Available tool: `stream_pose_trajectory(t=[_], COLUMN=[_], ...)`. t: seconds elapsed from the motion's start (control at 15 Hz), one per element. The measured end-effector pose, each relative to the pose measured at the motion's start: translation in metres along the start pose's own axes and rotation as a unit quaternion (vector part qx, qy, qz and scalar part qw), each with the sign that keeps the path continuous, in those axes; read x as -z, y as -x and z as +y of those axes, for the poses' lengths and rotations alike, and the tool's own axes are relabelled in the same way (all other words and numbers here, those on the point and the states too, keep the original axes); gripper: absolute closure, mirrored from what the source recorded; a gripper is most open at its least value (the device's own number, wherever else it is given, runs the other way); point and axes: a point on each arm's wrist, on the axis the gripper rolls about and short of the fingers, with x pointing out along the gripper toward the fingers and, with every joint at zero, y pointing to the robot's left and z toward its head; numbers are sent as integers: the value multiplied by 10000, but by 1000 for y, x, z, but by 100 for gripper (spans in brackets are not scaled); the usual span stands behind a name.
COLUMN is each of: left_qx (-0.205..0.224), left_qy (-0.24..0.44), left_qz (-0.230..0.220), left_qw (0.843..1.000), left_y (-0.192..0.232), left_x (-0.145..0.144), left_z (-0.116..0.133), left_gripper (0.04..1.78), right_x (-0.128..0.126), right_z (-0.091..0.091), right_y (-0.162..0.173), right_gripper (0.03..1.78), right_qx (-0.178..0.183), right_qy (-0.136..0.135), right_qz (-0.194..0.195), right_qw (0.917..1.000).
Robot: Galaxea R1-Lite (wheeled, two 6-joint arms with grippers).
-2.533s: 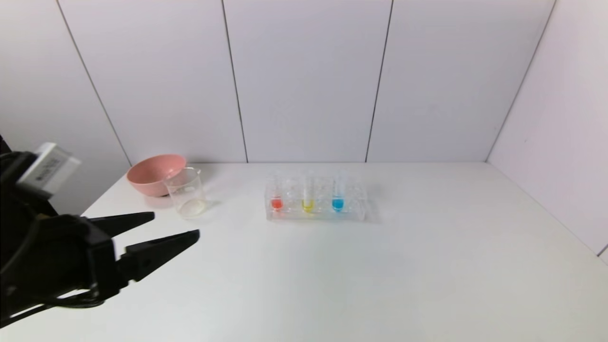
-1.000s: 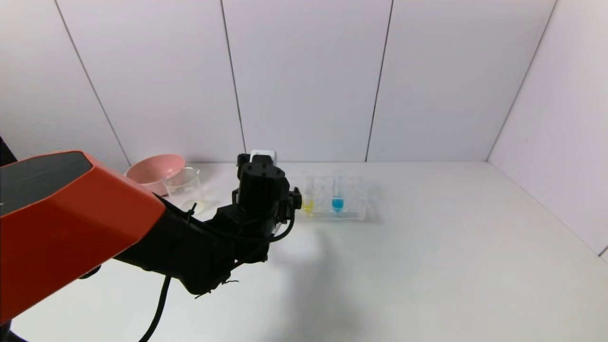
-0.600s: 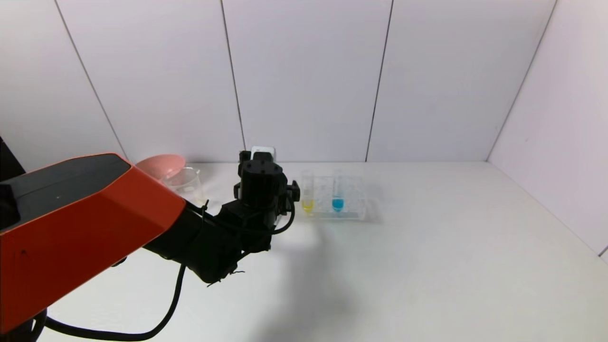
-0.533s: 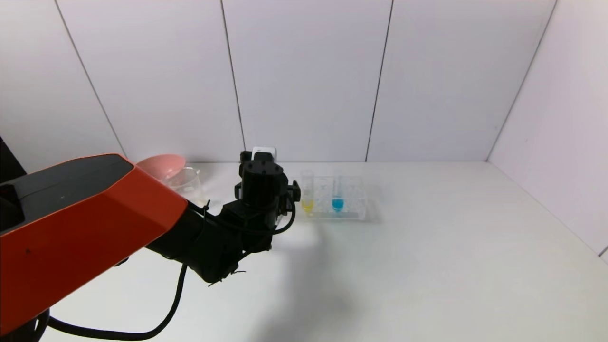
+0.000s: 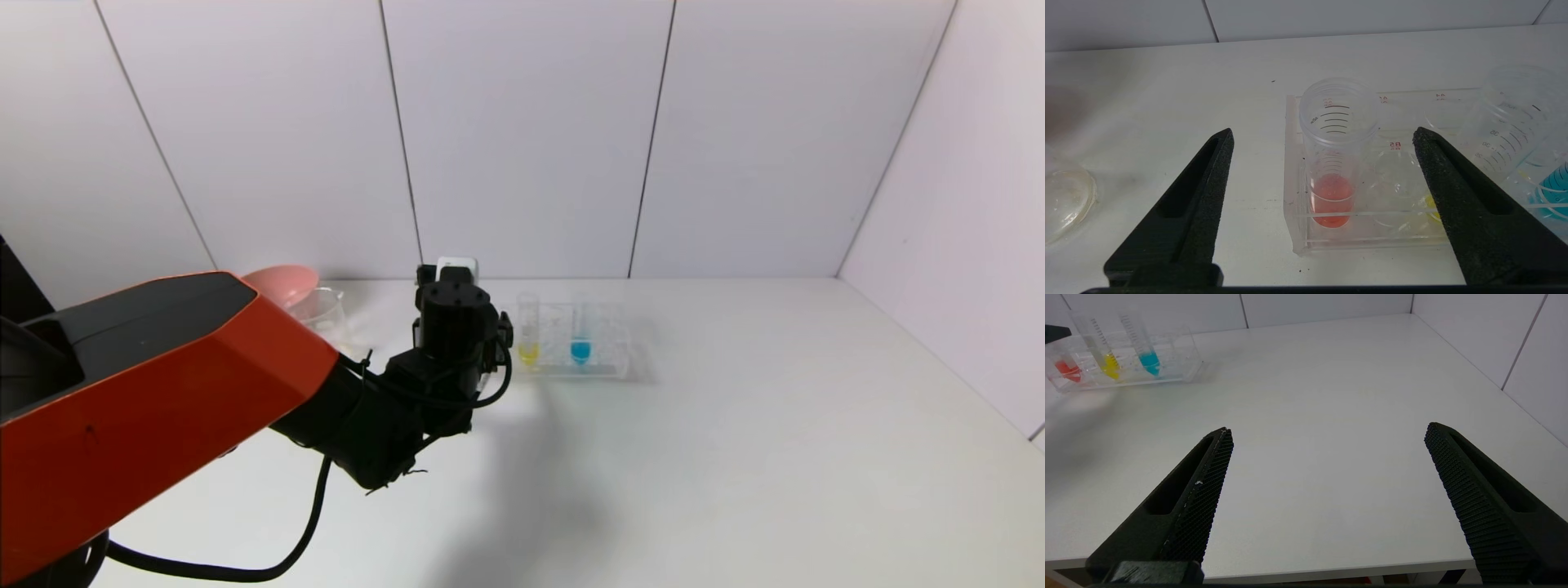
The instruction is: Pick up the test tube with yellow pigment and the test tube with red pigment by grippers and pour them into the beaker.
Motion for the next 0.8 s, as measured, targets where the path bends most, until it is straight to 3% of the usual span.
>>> stream_pose_trajectory(t=[0.33,0.4,0.8], left_qx=[15,23,52], left_qy=[9,16,-7], left_qz=[-2,-9,-275], left_qw=[10000,10000,9996], left_y=[1,1,7], left_x=[0,0,-30], left_z=[-2,-2,-5], left_gripper=[124,135,139], right_x=[0,0,0], right_z=[0,0,0], right_y=[0,0,0], right_gripper=[10,10,10], right_qx=[0,2,0], right_qy=[2,2,2], right_qz=[0,0,0], right_qw=[10000,10000,10000])
